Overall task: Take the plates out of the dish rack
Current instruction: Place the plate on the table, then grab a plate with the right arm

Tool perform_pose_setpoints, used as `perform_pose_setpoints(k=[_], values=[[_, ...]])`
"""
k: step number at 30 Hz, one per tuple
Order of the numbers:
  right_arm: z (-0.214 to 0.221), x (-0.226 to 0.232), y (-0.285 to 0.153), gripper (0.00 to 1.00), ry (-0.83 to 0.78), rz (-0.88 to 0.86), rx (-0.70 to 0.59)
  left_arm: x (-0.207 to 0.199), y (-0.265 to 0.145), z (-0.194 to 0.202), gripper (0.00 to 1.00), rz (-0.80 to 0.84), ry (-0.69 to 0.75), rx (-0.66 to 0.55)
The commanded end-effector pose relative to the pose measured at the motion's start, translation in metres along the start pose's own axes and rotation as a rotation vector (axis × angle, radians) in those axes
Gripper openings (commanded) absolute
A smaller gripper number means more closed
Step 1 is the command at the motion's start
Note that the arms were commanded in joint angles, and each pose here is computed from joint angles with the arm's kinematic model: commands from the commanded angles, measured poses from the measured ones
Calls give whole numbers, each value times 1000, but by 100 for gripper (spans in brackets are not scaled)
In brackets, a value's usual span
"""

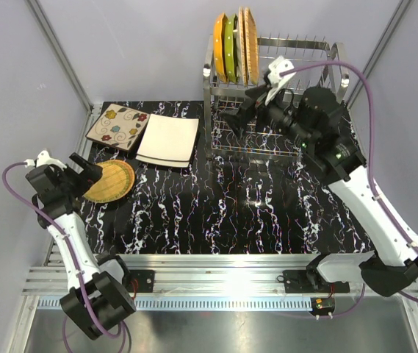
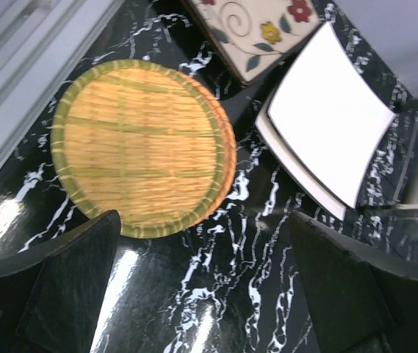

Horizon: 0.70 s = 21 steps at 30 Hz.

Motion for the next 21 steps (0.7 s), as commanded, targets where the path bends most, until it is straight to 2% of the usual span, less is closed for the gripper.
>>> perform_pose_setpoints(k=[1,2,5,8,16,21], values=[[-17,-17,3,100,84,68,4,-23,-8,-16,99,122,18,-20],[-33,-23,1,100,91,84,-31,-25,-8,-16,99,145,14,-8],[-35,-43,10,100,157,130,0,-31,-14,-18,99,187,36,-3],[-54,-61,11,99,165,155,-33,-43,-23,-21,99,218,94,-22],[-63,-103,22,96,197,254,-47,-70,-47,-17,99,341,192,-36],[-64,-122,26,93,256,291,-45,-73,-57,-11,99,352,214,-33]])
Point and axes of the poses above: each gripper's point midway between its finger pads, its own y axis out along the fingers, its own x axis along the line the jaws close on, z = x × y, the point moved 9 cm from there along -y, back along the fingers, and after that the axes turned 5 degrees about -y, right-handed, at the moved point
